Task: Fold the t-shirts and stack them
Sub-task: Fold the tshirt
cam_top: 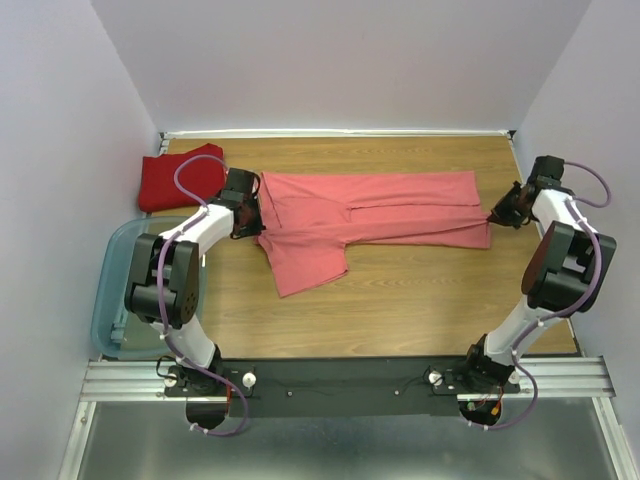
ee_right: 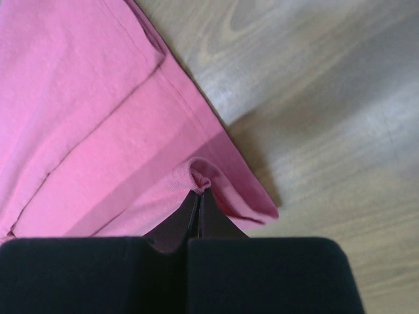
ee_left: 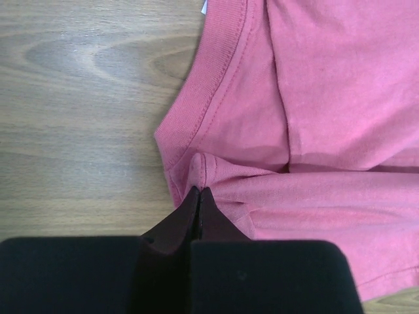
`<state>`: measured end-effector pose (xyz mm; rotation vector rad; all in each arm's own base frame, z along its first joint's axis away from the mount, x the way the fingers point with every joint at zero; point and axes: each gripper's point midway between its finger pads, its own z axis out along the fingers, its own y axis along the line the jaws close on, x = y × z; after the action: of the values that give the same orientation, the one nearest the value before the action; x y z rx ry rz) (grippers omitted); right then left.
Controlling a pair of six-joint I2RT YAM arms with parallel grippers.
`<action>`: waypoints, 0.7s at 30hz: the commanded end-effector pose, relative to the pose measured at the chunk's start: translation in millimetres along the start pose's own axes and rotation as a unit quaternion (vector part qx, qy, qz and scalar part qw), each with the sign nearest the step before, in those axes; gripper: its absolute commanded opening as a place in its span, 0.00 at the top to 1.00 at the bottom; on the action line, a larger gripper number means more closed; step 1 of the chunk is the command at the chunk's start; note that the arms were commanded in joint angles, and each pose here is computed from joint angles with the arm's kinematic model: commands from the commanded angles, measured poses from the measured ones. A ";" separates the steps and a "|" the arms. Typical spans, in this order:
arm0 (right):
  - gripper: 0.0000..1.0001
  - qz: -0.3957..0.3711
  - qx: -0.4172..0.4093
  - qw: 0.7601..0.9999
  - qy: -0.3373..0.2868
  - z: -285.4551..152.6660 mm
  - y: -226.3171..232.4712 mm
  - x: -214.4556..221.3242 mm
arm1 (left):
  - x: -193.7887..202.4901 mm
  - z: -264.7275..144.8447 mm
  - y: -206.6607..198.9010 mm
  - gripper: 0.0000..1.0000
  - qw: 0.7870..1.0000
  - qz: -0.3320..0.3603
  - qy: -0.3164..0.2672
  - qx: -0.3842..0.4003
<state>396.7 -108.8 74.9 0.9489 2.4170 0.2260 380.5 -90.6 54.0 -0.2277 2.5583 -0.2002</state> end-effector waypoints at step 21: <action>0.96 -0.019 0.032 0.999 -0.018 49.7 -12.0 -11.9 | -46.4 11.0 16.1 1.00 0.997 -0.003 -0.050 -0.058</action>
<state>422.1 -110.1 46.5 0.9136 2.4353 0.2190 411.1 -87.1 64.0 -0.2461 2.4947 -0.1511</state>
